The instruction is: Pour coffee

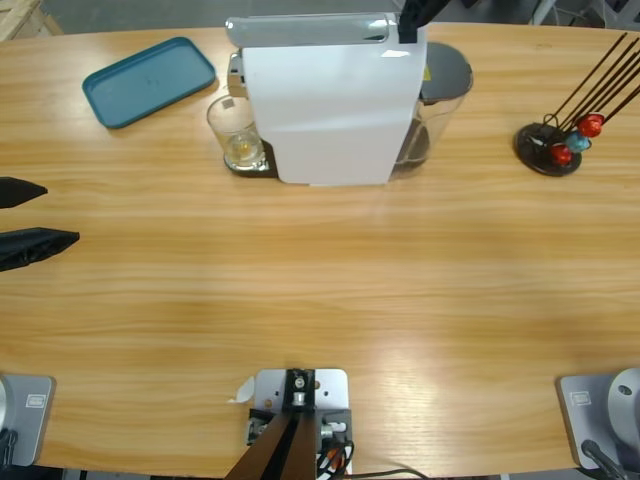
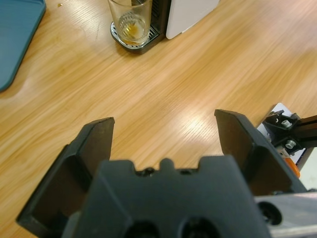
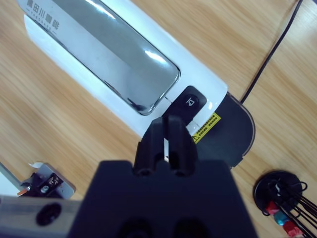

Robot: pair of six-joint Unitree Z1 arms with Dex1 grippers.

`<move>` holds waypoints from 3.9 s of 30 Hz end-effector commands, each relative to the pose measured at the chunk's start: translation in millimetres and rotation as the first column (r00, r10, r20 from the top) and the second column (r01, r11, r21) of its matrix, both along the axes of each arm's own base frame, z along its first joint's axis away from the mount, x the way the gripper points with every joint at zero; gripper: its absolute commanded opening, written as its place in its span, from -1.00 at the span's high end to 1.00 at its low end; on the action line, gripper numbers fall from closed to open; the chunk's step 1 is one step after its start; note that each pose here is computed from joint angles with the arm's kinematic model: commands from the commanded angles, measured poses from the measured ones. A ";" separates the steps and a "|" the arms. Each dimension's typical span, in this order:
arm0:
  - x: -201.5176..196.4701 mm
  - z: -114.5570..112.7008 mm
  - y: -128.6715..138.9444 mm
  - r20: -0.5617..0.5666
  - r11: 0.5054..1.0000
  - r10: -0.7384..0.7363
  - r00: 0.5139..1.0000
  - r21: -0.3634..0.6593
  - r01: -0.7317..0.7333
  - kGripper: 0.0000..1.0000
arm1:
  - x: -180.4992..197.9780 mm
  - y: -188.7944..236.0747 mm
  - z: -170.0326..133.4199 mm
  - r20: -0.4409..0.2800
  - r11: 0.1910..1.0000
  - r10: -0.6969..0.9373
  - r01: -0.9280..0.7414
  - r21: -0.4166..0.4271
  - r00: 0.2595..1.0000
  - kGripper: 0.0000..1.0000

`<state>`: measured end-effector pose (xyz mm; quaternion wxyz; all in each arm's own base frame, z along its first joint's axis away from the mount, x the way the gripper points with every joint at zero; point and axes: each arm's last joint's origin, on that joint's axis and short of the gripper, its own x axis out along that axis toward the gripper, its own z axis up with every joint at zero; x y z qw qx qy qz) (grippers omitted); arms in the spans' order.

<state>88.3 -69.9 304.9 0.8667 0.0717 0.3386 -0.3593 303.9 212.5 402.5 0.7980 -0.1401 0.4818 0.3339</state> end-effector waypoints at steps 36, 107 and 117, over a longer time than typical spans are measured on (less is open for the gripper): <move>-3.6 -8.8 1.6 -0.015 1.000 0.003 1.000 0.010 -0.003 -0.73 | 33.8 -6.2 -4.5 -0.001 0.998 -0.034 0.034 -0.046 0.999 1.00; -3.8 -9.6 1.5 -0.013 1.000 -0.003 1.000 0.007 0.003 -0.72 | -100.1 -67.1 21.5 0.091 0.996 -0.089 0.090 0.000 0.992 1.00; -7.8 -11.5 4.0 0.006 1.000 -0.004 1.000 -0.010 0.004 -0.72 | -155.6 -94.7 -53.2 0.110 0.988 -0.031 0.014 0.155 0.993 -0.77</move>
